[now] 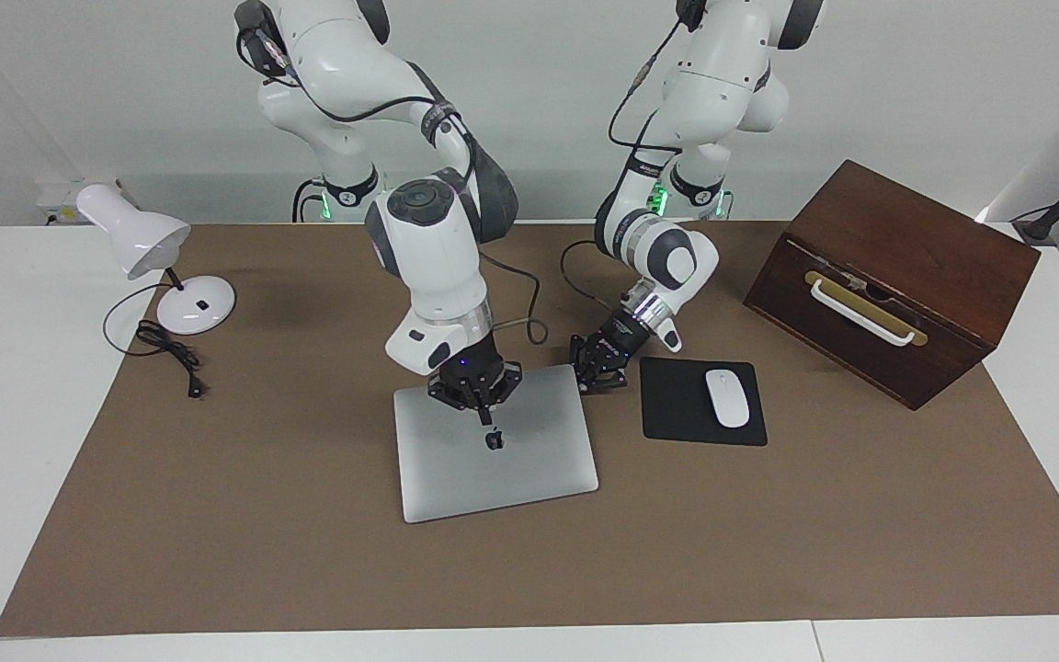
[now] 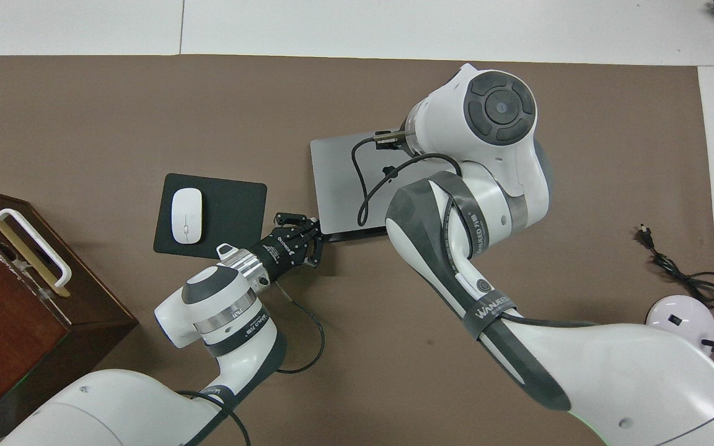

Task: Close laptop with both arms

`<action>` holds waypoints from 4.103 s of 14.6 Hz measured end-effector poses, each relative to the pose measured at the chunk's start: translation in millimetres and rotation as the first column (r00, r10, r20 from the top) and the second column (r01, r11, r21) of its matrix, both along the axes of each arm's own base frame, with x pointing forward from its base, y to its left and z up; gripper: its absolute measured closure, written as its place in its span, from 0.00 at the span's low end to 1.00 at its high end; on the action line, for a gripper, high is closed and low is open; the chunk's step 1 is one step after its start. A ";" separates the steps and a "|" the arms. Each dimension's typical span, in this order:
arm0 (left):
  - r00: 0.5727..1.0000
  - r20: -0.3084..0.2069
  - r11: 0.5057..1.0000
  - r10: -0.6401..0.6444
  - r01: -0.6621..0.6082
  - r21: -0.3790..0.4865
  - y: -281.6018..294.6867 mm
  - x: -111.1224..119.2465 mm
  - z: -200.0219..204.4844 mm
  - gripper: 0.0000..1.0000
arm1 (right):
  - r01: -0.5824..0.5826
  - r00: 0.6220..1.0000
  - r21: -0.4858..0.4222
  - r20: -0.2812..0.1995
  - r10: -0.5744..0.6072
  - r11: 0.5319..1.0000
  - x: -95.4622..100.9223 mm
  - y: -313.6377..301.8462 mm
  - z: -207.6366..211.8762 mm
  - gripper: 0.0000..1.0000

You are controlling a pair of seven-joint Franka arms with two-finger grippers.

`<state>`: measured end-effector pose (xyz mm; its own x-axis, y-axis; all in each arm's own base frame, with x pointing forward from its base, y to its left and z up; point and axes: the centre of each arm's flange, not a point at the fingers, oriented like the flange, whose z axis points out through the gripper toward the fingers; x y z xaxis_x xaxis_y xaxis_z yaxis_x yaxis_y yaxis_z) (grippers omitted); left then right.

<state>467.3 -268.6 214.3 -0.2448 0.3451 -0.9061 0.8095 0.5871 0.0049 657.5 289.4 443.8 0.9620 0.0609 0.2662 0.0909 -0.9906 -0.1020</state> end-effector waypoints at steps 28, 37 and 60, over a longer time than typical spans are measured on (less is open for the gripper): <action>0.947 0.317 0.954 -0.042 -0.057 0.295 103.7 90.8 146.3 0.99 | -0.072 0.996 -0.180 -0.069 0.060 0.981 -46.6 -134.5 152.7 0.99; 0.800 0.437 0.756 -0.411 0.031 0.654 143.1 171.3 200.6 0.99 | -0.100 0.992 -0.176 -0.095 0.084 0.979 -62.0 -188.7 185.2 0.99; 0.087 -0.495 -0.373 -0.865 0.549 0.748 268.8 141.5 318.8 0.99 | -0.048 0.980 -0.153 -0.197 0.017 0.987 -104.6 -235.4 220.2 0.13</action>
<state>608.8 0.2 533.1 0.9214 0.3879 -0.0214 0.3885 -0.9205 0.0410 553.0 54.0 664.0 0.9912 0.1186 0.0590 0.1166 -0.9926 0.0350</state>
